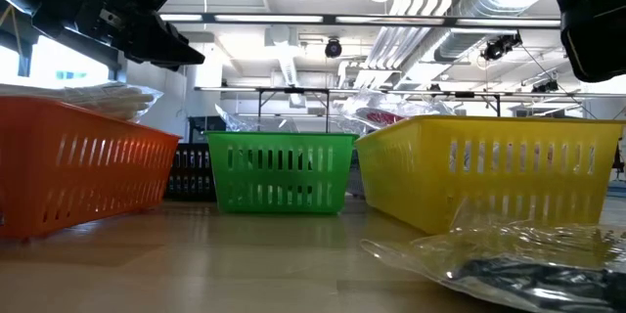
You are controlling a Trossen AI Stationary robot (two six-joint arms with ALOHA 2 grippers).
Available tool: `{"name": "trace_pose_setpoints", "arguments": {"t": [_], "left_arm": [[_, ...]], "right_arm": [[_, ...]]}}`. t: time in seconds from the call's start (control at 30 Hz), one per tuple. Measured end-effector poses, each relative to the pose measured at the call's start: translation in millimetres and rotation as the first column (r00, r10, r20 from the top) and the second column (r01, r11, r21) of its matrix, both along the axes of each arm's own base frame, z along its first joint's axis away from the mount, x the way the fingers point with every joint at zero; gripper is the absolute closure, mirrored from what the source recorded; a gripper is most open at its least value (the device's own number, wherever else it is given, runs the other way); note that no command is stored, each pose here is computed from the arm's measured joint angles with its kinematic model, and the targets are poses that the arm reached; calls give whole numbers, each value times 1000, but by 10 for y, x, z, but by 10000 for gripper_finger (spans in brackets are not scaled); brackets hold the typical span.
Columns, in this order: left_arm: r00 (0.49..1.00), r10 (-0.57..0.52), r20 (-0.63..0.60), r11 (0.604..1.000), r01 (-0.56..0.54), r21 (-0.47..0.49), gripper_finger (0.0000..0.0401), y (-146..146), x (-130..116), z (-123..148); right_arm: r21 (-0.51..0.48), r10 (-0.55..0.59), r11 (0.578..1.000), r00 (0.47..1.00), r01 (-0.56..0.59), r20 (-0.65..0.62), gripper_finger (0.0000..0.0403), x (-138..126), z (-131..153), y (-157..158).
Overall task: Pick & Place Travel size toiletries
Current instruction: Put the black hairbrush into the green bin
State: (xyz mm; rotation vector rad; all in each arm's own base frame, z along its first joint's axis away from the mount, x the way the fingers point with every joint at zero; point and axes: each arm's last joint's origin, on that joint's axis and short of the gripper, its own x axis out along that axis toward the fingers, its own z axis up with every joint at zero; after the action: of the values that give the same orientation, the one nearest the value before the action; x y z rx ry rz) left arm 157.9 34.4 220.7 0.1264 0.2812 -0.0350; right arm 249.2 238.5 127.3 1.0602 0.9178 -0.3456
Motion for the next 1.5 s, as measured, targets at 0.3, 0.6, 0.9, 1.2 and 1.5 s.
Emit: {"name": "trace_pose_setpoints", "arguments": {"t": [0.3, 0.6, 0.9, 1.2, 1.5], "left_arm": [[1000, 0, 0, 1000, 0, 0, 401, 0, 0, 0], [1000, 0, 0, 1000, 0, 0, 401, 0, 0, 0], [1000, 0, 0, 1000, 0, 0, 401, -1, 0, -1], [1000, 0, 0, 1000, 0, 0, 401, 0, 0, 0], [1000, 0, 0, 1000, 0, 0, 401, 0, 0, 0]], "right_arm": [[70, 17, 997, 999, -20, 41, 207, 74, -86, 77], [81, 30, 996, 998, -34, 53, 245, 112, -148, 99], [80, 37, 996, 998, -41, 43, 354, 105, -165, 98], [84, 47, 995, 998, -51, 48, 397, 107, -163, 106], [55, 60, 996, 992, -66, 107, 399, 132, -141, 115]]}}
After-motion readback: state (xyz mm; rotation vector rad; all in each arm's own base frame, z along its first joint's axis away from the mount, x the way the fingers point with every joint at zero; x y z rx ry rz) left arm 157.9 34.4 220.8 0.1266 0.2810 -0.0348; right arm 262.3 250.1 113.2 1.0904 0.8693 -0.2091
